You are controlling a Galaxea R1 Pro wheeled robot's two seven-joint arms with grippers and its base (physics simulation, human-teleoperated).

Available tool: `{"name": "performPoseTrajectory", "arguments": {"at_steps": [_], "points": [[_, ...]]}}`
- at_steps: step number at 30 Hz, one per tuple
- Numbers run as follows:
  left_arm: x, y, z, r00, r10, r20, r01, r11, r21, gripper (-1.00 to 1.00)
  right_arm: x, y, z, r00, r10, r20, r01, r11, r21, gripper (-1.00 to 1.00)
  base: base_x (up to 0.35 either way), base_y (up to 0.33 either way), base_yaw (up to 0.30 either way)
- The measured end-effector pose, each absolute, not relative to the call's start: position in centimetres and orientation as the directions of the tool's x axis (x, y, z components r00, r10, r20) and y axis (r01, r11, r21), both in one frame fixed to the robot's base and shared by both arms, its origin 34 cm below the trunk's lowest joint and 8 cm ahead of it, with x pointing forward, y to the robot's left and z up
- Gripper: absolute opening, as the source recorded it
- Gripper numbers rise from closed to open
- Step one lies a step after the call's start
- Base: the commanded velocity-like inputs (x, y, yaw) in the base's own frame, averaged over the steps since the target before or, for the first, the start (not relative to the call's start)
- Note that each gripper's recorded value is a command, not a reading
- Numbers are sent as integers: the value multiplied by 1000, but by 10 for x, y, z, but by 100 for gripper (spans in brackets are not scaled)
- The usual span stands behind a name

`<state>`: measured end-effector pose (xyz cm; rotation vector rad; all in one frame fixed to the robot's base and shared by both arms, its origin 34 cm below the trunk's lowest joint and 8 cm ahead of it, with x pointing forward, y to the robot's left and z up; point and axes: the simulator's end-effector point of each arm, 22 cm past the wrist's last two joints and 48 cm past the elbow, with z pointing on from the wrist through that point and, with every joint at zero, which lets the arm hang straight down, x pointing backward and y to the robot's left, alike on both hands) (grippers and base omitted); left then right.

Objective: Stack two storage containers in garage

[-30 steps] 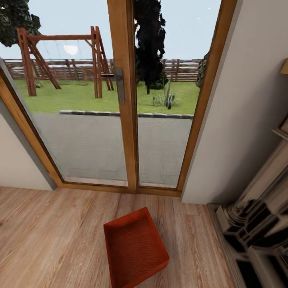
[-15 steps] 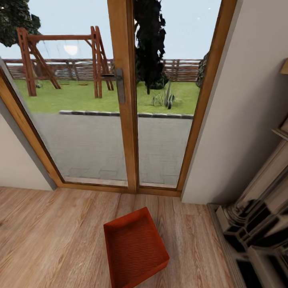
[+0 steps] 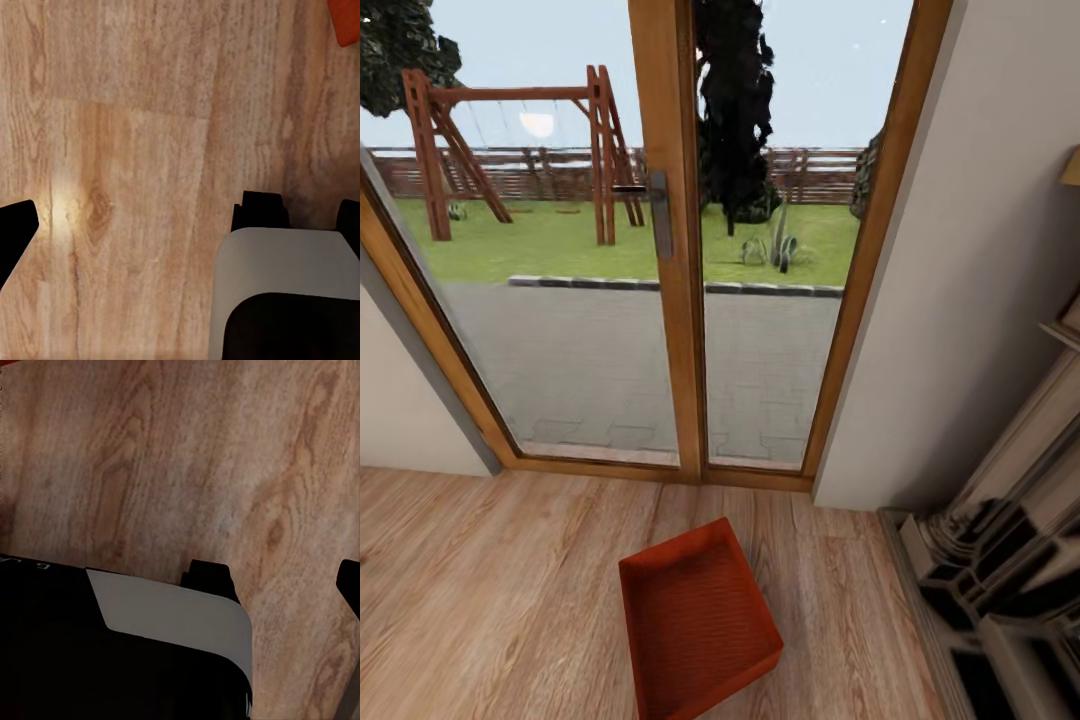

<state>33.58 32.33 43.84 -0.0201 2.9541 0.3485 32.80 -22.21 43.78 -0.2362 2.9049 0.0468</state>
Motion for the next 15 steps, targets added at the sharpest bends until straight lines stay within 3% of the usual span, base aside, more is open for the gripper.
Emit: {"name": "performPoseTrajectory", "arguments": {"at_steps": [15], "points": [[338,321,439,-985,7,-172,-33,973,227,100,328,-222,438,-961,-156,-226,-163,987,13,100,0,0,0]]}}
